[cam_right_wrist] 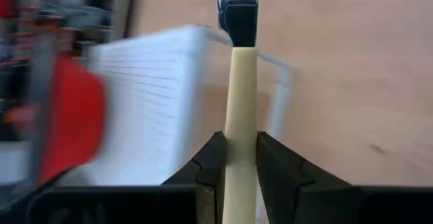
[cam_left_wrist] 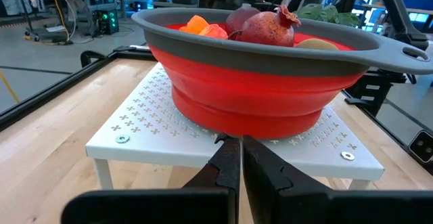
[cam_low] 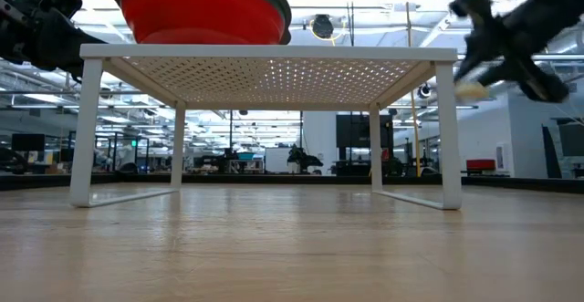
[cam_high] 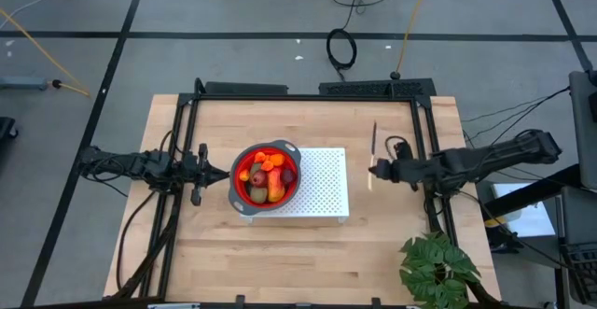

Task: Pick & Place Fruit
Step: Put the yellow table knife on the shelf to the right of the red strainer bowl

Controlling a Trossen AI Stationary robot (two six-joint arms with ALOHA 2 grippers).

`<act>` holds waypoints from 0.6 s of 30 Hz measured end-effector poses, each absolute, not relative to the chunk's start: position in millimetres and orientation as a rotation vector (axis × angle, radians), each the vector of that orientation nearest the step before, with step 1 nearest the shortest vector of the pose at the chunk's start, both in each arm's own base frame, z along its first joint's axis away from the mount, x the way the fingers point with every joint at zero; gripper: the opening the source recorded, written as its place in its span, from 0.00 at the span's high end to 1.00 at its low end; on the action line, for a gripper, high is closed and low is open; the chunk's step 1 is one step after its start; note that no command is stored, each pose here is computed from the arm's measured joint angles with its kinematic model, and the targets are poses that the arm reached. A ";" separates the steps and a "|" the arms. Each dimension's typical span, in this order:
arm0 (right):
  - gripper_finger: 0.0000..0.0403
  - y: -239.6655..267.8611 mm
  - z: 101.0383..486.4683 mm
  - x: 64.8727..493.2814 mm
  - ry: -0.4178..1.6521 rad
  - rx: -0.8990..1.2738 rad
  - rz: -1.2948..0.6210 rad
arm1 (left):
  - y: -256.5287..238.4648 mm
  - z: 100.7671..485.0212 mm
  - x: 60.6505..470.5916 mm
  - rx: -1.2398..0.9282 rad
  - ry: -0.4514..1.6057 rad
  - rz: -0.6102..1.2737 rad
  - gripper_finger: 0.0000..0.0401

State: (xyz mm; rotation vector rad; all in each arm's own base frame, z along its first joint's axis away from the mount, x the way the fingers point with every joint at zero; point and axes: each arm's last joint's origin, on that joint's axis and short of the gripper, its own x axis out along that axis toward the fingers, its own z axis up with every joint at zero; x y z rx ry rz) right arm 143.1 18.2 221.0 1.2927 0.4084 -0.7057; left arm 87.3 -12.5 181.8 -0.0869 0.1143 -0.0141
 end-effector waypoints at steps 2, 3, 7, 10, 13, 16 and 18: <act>0.87 17.5 230.1 143.5 0.334 1.262 -0.635 | -12.5 181.8 87.3 -0.087 0.114 -0.014 0.95; 0.87 17.3 234.6 143.7 0.302 1.241 -0.599 | -12.5 181.8 87.3 -0.087 0.114 -0.014 0.95; 0.87 17.3 253.9 145.2 0.167 1.158 -0.451 | -12.5 181.8 87.3 -0.086 0.115 -0.014 0.95; 0.87 17.7 267.0 147.1 0.074 1.104 -0.360 | -12.5 181.8 87.3 -0.087 0.115 -0.014 0.95; 0.87 18.4 277.8 149.3 -0.002 1.045 -0.287 | -12.5 181.8 87.3 -0.086 0.115 -0.014 0.95; 0.87 20.3 285.9 151.1 -0.036 0.980 -0.190 | -12.5 181.8 87.3 -0.086 0.115 -0.014 0.95; 0.87 21.9 290.3 152.2 -0.050 0.942 -0.125 | -12.5 181.8 87.3 -0.086 0.114 -0.014 0.95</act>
